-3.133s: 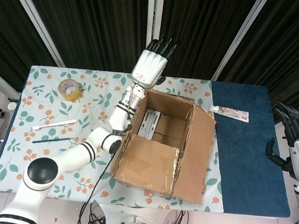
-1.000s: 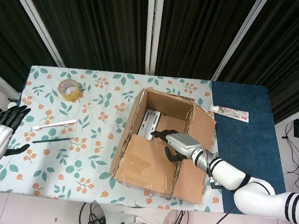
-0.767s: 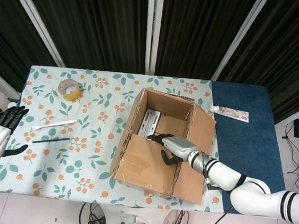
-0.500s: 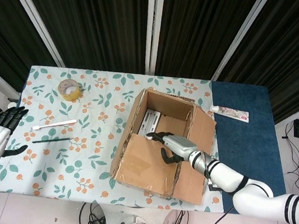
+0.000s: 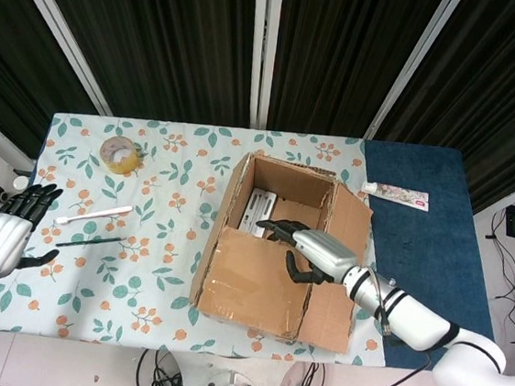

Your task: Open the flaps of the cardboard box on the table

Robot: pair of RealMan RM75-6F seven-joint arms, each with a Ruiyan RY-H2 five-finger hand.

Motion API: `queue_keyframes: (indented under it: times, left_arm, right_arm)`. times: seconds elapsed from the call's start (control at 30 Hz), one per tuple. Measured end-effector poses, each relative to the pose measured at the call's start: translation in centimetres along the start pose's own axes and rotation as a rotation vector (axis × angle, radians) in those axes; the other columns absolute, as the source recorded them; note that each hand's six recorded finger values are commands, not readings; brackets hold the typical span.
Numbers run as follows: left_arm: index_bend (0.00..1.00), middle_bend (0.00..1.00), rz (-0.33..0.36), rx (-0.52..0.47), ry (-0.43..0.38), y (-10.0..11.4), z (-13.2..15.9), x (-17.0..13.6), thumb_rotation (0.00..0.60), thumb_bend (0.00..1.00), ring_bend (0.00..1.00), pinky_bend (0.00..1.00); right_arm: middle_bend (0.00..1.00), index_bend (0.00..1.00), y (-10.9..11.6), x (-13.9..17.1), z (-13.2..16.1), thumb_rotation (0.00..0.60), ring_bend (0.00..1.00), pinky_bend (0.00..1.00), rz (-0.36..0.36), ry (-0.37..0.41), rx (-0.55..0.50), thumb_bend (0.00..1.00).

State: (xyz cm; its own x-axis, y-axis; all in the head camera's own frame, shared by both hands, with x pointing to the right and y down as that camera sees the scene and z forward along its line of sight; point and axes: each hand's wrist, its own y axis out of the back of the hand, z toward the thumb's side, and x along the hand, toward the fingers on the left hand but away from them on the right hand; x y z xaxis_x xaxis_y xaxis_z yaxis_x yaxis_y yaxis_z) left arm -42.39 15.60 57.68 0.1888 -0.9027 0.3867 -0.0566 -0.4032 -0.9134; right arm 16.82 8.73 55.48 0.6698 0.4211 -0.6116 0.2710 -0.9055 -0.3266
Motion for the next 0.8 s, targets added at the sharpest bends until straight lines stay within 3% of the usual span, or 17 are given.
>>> queue_keyframes:
  times: [0.37,0.57,0.8]
  left_arm:
    - [0.05,0.07,0.002,0.013,-0.024,0.1,1.6,0.4,0.600,0.16,0.06,0.18]
    - [0.05,0.07,-0.001,0.016,-0.032,0.2,2.1,0.5,0.600,0.16,0.06,0.18]
    - [0.05,0.07,-0.011,0.017,-0.038,-0.1,2.4,0.4,0.600,0.16,0.06,0.18]
  right_arm:
    - [0.26,0.00,0.7,4.2,3.1,0.600,0.00,0.00,-0.038,0.166,-0.040,0.85]
    - [0.27,0.00,0.6,6.5,4.5,0.600,0.00,0.00,-0.008,0.265,-0.054,0.86]
    - [0.27,0.00,-0.4,8.3,4.8,0.600,0.00,0.00,0.059,0.314,-0.067,0.84]
